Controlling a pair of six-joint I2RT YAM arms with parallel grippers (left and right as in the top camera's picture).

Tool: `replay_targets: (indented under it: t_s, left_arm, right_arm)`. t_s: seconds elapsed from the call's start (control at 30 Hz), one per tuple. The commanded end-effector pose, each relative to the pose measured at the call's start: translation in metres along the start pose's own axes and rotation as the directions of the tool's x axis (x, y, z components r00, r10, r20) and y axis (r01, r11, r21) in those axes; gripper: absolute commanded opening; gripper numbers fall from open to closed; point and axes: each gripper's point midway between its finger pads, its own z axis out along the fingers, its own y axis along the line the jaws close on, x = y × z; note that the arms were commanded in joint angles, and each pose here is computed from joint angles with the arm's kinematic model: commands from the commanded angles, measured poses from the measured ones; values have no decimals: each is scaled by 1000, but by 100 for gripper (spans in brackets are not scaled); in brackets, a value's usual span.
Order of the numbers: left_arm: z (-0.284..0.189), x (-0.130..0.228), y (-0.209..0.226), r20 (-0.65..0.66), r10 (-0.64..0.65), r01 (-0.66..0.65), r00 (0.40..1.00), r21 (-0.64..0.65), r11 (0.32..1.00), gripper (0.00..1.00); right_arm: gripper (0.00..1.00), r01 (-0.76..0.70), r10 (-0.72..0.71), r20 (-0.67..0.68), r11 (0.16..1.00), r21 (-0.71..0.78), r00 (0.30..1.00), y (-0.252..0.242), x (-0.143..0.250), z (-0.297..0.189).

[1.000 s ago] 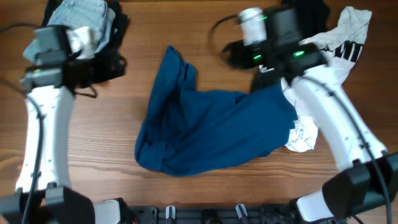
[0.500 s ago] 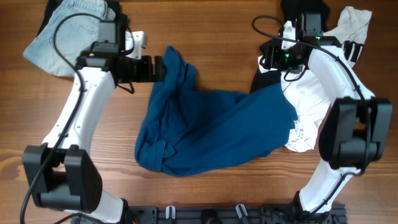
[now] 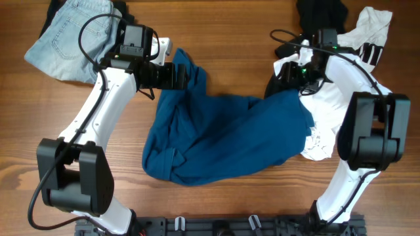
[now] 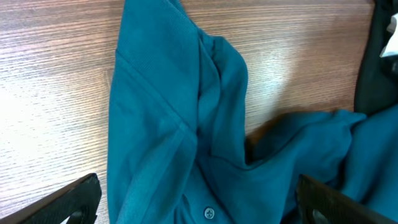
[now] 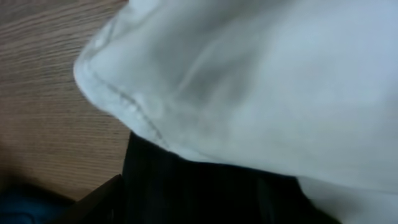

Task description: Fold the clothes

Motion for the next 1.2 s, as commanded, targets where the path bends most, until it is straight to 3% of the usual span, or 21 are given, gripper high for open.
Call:
replay_targets:
  t_s: [0.0, 0.3, 0.57, 0.77, 0.9, 1.1, 1.17]
  left_arm:
    - [0, -6, 1, 13, 21, -21, 1000, -15, 1000, 100]
    - [0, -7, 6, 15, 21, -21, 1000, -42, 999, 100]
    - [0, -6, 6, 14, 21, -20, 1000, -42, 999, 100]
    - [0, -6, 6, 14, 21, -20, 1000, -42, 999, 100]
    - [0, -7, 6, 14, 21, -21, 1000, -42, 999, 100]
    - [0, -6, 4, 14, 25, -24, 1000, -40, 999, 100]
    - [2, -6, 5, 13, 45, -43, 999, -87, 995, 100]
  right_arm:
    - [70, -165, 178, -53, 967, 196, 983, -87, 26, 4]
    - [70, -209, 196, 80, 951, 227, 977, -169, 7, -23]
    - [69, -200, 121, 255, 930, 309, 959, -204, -33, -40]
    - [70, -266, 162, 331, 917, 297, 930, -225, -43, -55]
    - [77, -264, 171, 361, 937, 227, 917, -223, -56, -69]
    - [77, -147, 111, 414, 988, 55, 904, -175, -86, -108]
    - [83, -91, 72, 457, 996, 21, 886, -152, -96, -129]
